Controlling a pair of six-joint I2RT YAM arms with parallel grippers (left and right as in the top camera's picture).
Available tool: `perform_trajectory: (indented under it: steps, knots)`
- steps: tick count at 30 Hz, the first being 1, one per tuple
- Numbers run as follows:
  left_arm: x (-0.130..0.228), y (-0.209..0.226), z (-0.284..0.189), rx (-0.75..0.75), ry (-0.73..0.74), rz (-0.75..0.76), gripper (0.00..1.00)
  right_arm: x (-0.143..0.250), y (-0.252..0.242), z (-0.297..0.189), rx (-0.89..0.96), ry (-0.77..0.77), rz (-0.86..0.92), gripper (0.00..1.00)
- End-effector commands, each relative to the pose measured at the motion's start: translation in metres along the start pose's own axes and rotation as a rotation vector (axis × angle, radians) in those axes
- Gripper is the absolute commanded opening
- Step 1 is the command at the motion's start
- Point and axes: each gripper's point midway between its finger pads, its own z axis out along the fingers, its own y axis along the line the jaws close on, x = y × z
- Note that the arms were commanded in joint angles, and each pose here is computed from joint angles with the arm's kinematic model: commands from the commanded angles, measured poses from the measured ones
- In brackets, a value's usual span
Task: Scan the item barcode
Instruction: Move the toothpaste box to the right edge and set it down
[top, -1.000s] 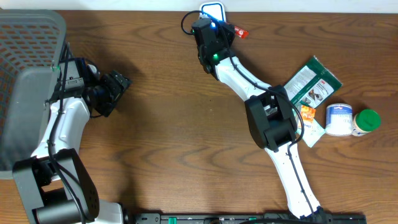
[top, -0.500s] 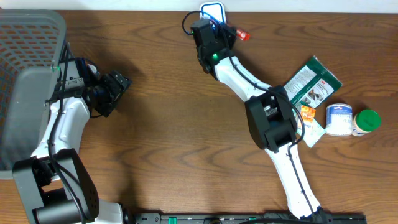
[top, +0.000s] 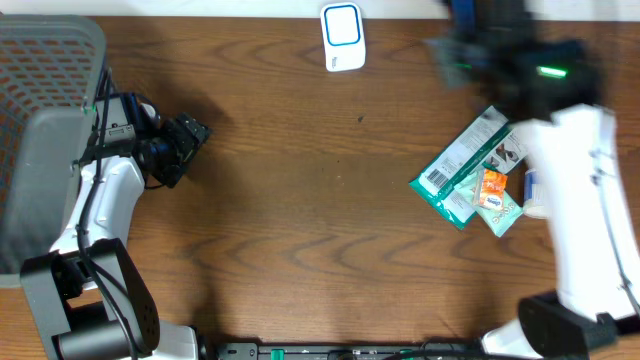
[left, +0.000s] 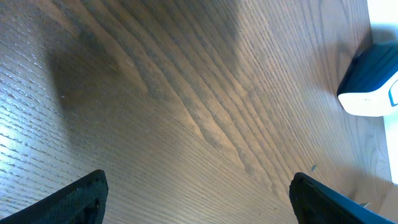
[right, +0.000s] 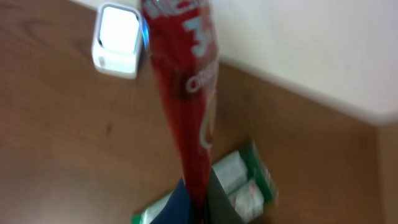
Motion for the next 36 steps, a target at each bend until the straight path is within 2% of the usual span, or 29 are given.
perform_trajectory:
  steps: [1,4,7,10,14,15,16,17,22,28,30,36]
  knots:
    - [-0.008,0.001,-0.002,-0.007,-0.02,-0.003,0.91,0.043,-0.028,0.006,-0.074,0.157,0.209,0.01]
    - [-0.008,0.001,-0.002,-0.007,-0.02,-0.004,0.91,0.091,-0.072,0.015,0.001,0.316,0.333,0.01]
    - [-0.008,0.001,-0.002,-0.007,-0.02,-0.003,0.91,0.14,-0.097,0.043,0.046,0.441,0.431,0.01]
    - [-0.008,0.001,-0.002,-0.007,-0.02,-0.003,0.91,0.193,-0.1,0.087,0.066,0.528,0.501,0.01]
    - [-0.008,0.001,-0.002,-0.008,-0.02,-0.003,0.91,0.239,-0.085,0.132,0.053,0.558,0.469,0.02]
    - [-0.008,0.001,-0.002,-0.007,-0.02,-0.003,0.91,0.244,-0.083,0.139,0.052,0.549,0.47,0.1]
    - [-0.008,0.001,-0.002,-0.007,-0.02,-0.003,0.91,0.247,-0.082,0.142,0.051,0.546,0.47,0.29]
    - [-0.008,0.001,-0.002,-0.007,-0.02,-0.003,0.91,0.25,-0.081,0.143,0.051,0.549,0.47,0.78]
    - [-0.008,0.001,-0.002,-0.007,-0.02,-0.003,0.91,0.249,-0.078,0.143,0.033,0.55,0.472,0.99]
    - [-0.008,0.001,-0.002,-0.007,-0.02,-0.003,0.91,0.2,-0.059,0.118,-0.162,0.452,0.425,0.99]
    - [-0.008,0.001,-0.002,-0.007,-0.02,-0.003,0.91,0.187,-0.062,0.112,-0.167,0.416,0.427,0.99]
    - [-0.008,0.001,-0.002,-0.007,-0.02,-0.004,0.91,0.185,-0.063,0.113,-0.162,0.407,0.425,0.99]
